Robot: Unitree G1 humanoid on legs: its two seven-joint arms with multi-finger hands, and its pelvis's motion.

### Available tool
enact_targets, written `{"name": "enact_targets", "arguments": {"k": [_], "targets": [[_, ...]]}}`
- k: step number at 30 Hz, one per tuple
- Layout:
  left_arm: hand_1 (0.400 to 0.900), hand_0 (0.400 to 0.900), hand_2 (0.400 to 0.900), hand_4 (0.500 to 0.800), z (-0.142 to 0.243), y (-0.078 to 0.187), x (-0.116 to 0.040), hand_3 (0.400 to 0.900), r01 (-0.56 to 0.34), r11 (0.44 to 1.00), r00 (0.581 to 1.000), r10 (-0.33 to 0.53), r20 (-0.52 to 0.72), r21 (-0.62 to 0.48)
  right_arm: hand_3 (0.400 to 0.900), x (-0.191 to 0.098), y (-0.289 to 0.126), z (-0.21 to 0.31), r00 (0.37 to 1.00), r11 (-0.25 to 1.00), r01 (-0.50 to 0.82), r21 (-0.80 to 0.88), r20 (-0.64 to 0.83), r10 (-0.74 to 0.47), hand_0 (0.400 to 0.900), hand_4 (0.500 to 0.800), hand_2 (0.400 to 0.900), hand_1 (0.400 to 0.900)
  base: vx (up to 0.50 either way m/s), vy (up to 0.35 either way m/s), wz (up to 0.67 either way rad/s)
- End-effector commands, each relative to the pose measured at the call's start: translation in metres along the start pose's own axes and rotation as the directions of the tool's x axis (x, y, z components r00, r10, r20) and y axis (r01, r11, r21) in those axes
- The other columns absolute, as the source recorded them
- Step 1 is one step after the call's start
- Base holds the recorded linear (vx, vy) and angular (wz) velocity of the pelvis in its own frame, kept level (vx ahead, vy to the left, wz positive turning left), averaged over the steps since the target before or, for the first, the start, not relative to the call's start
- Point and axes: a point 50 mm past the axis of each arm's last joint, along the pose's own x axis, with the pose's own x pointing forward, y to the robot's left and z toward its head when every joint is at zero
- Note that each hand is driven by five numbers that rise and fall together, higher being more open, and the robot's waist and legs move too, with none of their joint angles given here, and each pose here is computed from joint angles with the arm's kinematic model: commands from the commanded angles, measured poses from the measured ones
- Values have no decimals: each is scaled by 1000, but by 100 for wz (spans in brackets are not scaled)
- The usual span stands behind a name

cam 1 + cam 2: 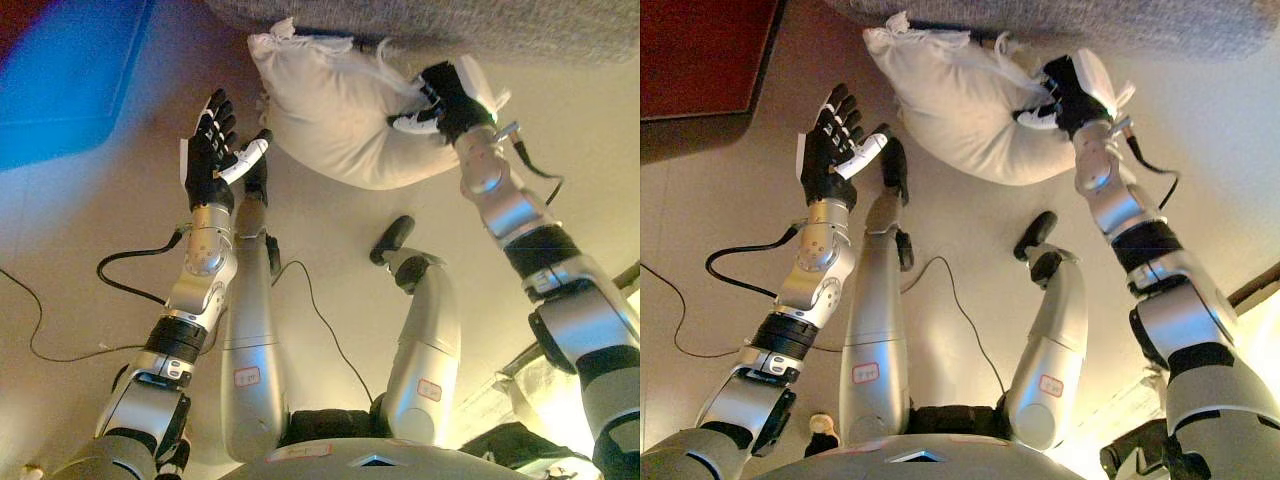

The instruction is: Pick up the pillow and put it on the sofa.

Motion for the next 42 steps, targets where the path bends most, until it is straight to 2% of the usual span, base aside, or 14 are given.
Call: {"name": "enact_targets", "arguments": {"k": [1,9,10,11,15,21,24,33,42], "targets": [[900,900,900,800,21,9,5,900,-70,997,989,74,132,-32,400,-5,-68,54,888,931,335,146,281,-364,400,500,400,400,32,20,-4],[900,900,900,800,-11,34,-17,900,-120,992,992,119,45,35,400,-49,-35,35,878,946,315,74,356,-320,400,500,400,400,90,1,-11],[900,900,900,800,-16,37,-22,900,-117,992,993,115,26,49,400,-54,-34,31,881,948,315,40,358,-308,400,500,400,400,100,-6,-10],[900,900,900,800,-21,38,-25,900,-118,991,993,118,14,54,400,-57,-39,36,860,936,351,-33,407,-309,400,500,400,400,126,19,-12],[900,900,900,800,-42,51,-43,900,-135,988,988,140,-69,76,400,-75,-41,31,843,922,375,-97,449,-296,400,500,400,400,124,55,-30],[900,900,900,800,-68,63,-75,900,-108,990,971,125,-202,93,400,-100,-46,18,854,935,356,-14,412,-319,400,500,400,400,126,51,-22],[900,900,900,800,-73,67,-83,900,-105,989,966,126,-228,100,400,-108,-47,12,861,936,344,71,373,-344,400,500,400,400,62,59,-10],[900,900,900,800,-77,76,-99,900,-109,988,957,133,-257,105,400,-118,-50,7,866,929,328,173,336,-369,400,500,400,400,28,14,0],[900,900,900,800,-81,72,-107,900,-57,995,953,78,-293,78,400,-97,-67,4,860,919,360,162,323,-394,400,500,400,400,55,-21,24]]}}
